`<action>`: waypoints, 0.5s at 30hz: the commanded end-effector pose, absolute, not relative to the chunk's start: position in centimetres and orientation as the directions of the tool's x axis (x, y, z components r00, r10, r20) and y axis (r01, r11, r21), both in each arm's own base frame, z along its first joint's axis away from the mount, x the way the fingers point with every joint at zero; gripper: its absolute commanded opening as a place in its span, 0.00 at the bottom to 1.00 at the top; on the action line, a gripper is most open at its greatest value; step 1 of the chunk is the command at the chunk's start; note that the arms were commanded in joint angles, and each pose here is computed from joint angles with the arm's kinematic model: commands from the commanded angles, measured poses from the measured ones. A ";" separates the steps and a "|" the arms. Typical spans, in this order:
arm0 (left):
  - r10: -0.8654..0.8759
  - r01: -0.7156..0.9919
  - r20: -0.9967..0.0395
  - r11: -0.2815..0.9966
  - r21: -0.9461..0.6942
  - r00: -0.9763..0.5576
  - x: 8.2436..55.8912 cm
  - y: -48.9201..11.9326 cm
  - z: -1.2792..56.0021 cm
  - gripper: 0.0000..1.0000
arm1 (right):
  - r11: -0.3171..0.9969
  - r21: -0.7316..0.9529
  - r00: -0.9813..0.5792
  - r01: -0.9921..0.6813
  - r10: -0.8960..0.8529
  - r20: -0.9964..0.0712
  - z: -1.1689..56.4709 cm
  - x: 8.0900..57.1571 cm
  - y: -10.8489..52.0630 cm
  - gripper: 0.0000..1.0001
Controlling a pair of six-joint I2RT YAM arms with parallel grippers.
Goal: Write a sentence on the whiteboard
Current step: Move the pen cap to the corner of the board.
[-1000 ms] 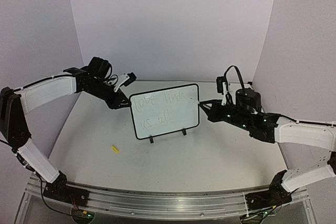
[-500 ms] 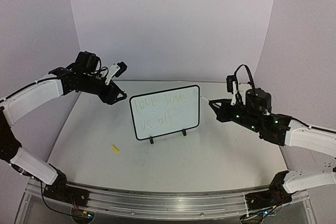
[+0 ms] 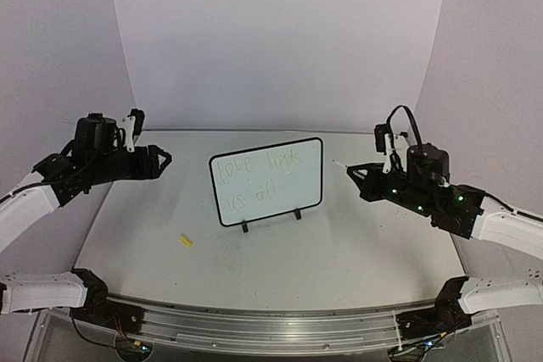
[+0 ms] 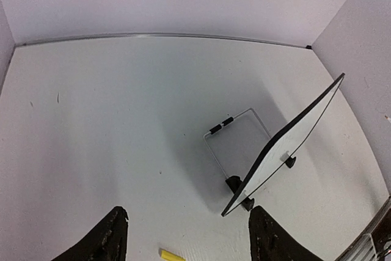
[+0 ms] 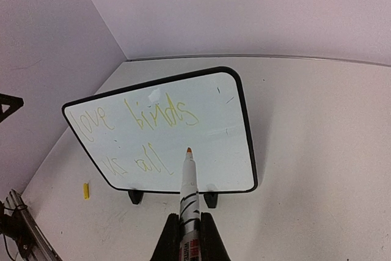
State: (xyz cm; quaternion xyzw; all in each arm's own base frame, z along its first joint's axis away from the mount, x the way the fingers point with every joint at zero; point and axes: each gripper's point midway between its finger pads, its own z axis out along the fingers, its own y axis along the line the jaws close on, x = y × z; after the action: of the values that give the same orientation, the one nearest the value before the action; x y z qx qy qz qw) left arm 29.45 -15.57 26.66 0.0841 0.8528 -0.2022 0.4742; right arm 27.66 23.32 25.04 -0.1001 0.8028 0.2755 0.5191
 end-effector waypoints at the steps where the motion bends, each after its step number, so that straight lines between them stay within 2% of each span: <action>1: -0.286 0.123 -0.716 0.879 -0.461 -0.636 29.5 -14.9 21.9 0.67 | 0.816 0.362 -0.441 -0.451 0.149 -0.885 26.4 27.7 23.4 0.00; 15: -0.307 0.004 -0.445 0.820 -0.573 -0.841 30.5 -19.1 11.7 0.63 | 0.821 0.367 -0.497 -0.438 0.119 -0.860 24.7 27.9 24.1 0.00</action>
State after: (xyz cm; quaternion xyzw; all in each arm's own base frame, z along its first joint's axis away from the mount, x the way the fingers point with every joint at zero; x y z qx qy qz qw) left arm 30.10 -17.55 12.97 -0.0668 0.9207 -0.2489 0.2929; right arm 27.36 23.64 23.28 -0.1028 0.8228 0.2736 0.4875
